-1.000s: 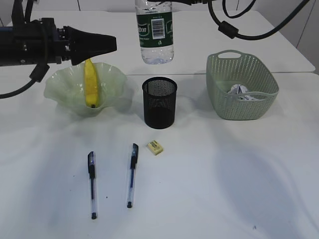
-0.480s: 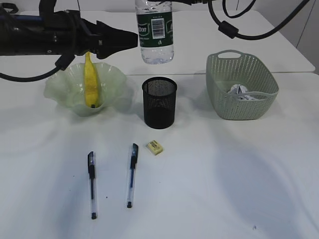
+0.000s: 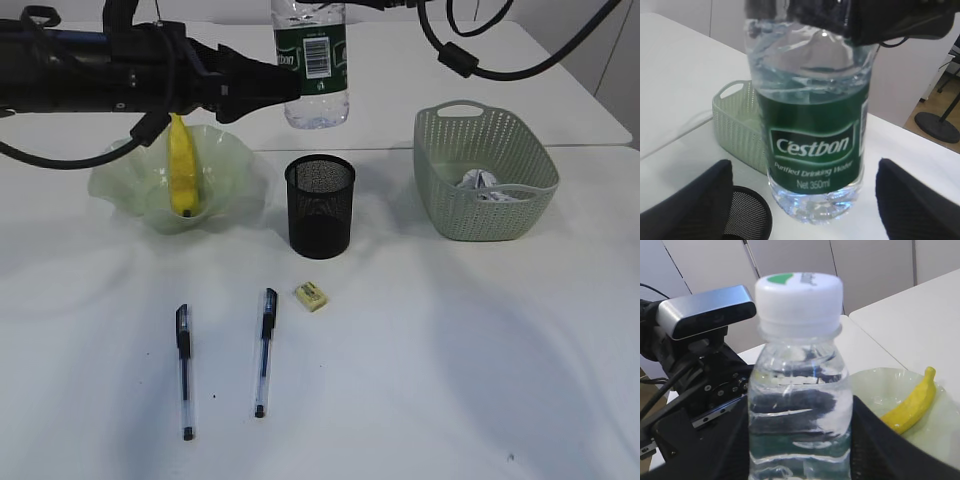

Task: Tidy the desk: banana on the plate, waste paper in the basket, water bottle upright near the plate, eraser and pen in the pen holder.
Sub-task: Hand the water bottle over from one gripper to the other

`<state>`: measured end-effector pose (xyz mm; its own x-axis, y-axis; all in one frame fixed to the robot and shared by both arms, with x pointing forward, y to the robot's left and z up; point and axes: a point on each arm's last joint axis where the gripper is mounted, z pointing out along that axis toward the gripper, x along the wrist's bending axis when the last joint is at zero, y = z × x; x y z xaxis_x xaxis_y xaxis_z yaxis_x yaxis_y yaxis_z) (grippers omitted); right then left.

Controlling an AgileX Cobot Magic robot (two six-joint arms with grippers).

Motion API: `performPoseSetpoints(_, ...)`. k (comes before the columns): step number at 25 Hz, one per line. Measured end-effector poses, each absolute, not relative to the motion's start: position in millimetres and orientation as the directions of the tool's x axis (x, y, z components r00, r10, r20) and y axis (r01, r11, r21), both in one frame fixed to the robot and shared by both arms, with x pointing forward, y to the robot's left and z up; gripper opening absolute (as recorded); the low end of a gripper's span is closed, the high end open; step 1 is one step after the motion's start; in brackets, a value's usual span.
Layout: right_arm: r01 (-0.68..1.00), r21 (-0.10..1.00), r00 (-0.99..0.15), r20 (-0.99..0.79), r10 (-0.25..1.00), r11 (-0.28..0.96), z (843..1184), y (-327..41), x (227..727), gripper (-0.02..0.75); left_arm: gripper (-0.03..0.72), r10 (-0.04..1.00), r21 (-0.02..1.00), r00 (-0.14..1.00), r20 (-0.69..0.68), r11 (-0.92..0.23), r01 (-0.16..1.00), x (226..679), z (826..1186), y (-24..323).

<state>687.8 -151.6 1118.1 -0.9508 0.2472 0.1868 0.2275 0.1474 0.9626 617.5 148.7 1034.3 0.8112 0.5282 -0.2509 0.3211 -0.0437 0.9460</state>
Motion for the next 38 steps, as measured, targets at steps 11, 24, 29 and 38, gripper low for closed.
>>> performPoseSetpoints(11, 0.227, 0.963, -0.951, 0.187, 0.247, 0.147, 1118.1, -151.6, 687.8, 0.378, 0.633, 0.519, 0.967, 0.831, -0.2, -0.033, 0.253, 624.2, 1055.6, 142.4)
performPoseSetpoints(24, 0.227, 0.962, -0.951, 0.186, 0.248, 0.149, 1118.0, -151.6, 687.8, 0.378, 0.622, 0.501, 0.967, 0.844, -0.19, -0.052, 0.249, 629.4, 1051.0, 119.3)
performPoseSetpoints(29, 0.227, 0.962, -0.951, 0.186, 0.248, 0.149, 1118.0, -151.6, 687.8, 0.378, 0.615, 0.512, 0.967, 0.838, -0.187, -0.055, 0.249, 630.9, 1050.6, 119.2)
performPoseSetpoints(38, 0.226, 0.963, -0.95, 0.184, 0.251, 0.148, 1118.0, -151.7, 688.2, 0.378, 0.605, 0.542, 0.965, 0.821, -0.18, -0.063, 0.254, 633.0, 1049.2, 120.1)
